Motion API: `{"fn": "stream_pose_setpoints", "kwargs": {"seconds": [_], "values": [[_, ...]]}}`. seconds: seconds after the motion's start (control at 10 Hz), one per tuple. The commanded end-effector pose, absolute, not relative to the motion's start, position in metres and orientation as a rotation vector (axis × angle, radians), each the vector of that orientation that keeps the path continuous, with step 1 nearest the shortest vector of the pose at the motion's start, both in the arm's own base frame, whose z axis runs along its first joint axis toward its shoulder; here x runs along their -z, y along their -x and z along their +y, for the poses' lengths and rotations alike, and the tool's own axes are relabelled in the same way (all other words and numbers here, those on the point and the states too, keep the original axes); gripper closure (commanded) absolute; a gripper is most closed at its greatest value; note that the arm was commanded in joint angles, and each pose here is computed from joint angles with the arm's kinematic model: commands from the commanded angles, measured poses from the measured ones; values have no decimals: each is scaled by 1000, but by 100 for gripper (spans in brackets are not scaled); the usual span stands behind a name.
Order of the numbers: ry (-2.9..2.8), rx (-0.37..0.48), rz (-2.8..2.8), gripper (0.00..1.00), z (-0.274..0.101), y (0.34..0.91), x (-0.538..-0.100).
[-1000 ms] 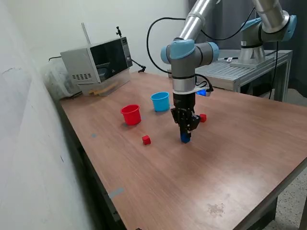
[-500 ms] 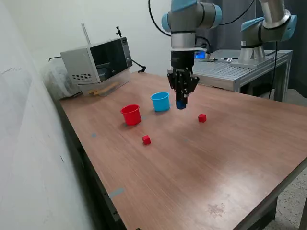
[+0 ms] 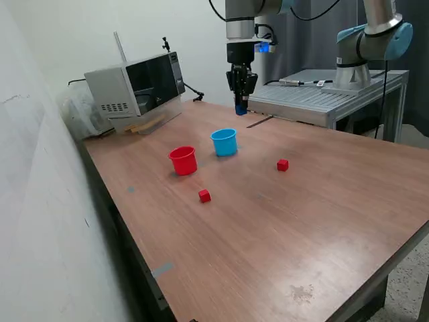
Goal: Place red objects in the red bin, and blue objects in the blue bin.
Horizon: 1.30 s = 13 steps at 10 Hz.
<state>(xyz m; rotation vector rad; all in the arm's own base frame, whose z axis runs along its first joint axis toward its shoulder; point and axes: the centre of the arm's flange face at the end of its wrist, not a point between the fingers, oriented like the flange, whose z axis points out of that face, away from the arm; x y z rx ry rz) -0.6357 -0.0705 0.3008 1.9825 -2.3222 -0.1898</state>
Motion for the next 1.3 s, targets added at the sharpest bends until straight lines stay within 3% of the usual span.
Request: {"fn": "stream_pose_setpoints", "kwargs": {"seconds": [0.0,0.6,1.2], "values": [[-1909,147,-2430,100,14,624,-282],[-1879,55,-2519,100,64,633,-217],[-1858,74,-2523,100,73,635,-219]]}}
